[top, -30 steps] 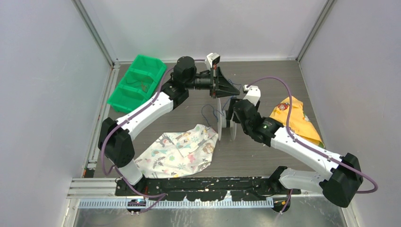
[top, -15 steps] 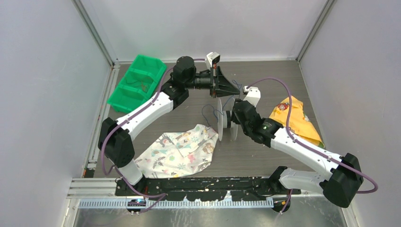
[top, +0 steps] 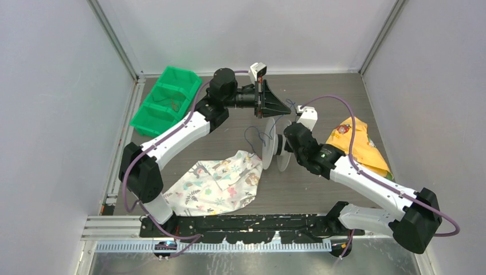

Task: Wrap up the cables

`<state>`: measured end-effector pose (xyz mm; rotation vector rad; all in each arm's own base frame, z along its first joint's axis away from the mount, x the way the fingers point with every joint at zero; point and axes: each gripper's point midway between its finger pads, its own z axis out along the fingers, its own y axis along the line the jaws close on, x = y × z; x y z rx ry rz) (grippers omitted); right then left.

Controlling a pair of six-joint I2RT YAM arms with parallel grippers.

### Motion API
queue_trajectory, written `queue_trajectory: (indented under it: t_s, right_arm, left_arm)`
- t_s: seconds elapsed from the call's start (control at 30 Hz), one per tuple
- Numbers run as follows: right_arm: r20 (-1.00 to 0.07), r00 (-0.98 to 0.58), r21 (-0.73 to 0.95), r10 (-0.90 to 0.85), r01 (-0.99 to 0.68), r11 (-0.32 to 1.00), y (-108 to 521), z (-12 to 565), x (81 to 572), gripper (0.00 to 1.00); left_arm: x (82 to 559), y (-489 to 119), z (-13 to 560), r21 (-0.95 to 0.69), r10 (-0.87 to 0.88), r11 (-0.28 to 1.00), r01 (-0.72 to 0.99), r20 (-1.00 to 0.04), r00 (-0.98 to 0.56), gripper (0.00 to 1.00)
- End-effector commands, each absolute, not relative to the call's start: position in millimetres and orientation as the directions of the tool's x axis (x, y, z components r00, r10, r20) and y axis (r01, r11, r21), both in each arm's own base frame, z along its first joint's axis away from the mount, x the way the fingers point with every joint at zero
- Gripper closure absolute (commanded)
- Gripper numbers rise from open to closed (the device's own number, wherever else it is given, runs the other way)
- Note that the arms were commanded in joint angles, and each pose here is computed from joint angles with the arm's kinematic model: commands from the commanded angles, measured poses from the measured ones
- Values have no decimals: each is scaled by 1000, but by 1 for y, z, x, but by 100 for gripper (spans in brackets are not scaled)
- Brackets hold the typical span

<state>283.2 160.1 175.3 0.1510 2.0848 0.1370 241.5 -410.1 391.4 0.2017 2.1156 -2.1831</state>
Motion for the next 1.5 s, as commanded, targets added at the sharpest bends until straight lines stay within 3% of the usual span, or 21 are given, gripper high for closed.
queue_trajectory:
  t_s: [0.0, 0.07, 0.1, 0.2, 0.27, 0.37, 0.5, 0.63, 0.77, 0.97, 1.23, 1.37, 1.47]
  right_arm:
    - [-876, -434, 200, 209, 66, 978, 157, 208, 286, 99]
    - [-879, -430, 194, 208, 77, 978, 154, 215, 285, 99]
    - [-880, -428, 189, 204, 78, 979, 152, 218, 284, 99]
    - [-889, -425, 164, 169, 47, 985, 151, 231, 283, 99]
    - [-898, -422, 137, 125, 2, 991, 150, 242, 279, 99]
    - [-897, -436, 115, 68, -81, 990, 150, 255, 271, 99]
    - [-856, -515, 77, -35, -193, 978, 152, 258, 256, 100]
    - [-729, -666, 37, -158, -269, 962, 154, 242, 241, 99]
    - [-509, -817, 11, -270, -319, 948, 148, 223, 213, 99]
    - [-445, -851, 15, -277, -317, 948, 140, 239, 210, 99]
    - [-545, -834, 83, -81, -150, 985, 123, 291, 254, 99]
    - [-617, -785, 36, -57, -101, 994, 109, 302, 263, 99]
    - [-635, -771, 33, -42, -82, 996, 103, 299, 259, 99]
  left_arm:
    - [238, -411, 396, -977, 43, -44, 210, -212, -976, 99]
    - [241, -410, 391, -974, 42, -5, 228, -228, -973, 94]
    - [242, -409, 391, -970, 41, 8, 241, -241, -970, 86]
    - [248, -398, 399, -953, 24, 46, 300, -299, -954, 45]
    - [262, -382, 402, -936, -10, 100, 337, -339, -941, 23]
    - [298, -352, 396, -926, -94, 197, 322, -345, -934, 8]
    - [344, -309, 371, -928, -204, 284, 242, -305, -930, 5]
    - [372, -270, 348, -893, -267, 398, 209, -330, -905, 5]
    - [372, -246, 321, -840, -275, 517, 162, -342, -899, 5]
    - [367, -228, 285, -760, -239, 631, 156, -382, -893, 6]
    - [357, -221, 242, -602, -94, 736, 309, -544, -834, 6]
    - [344, -236, 201, -556, -17, 778, 292, -483, -875, 18]
    - [336, -251, 175, -425, 111, 841, 335, -470, -876, 21]
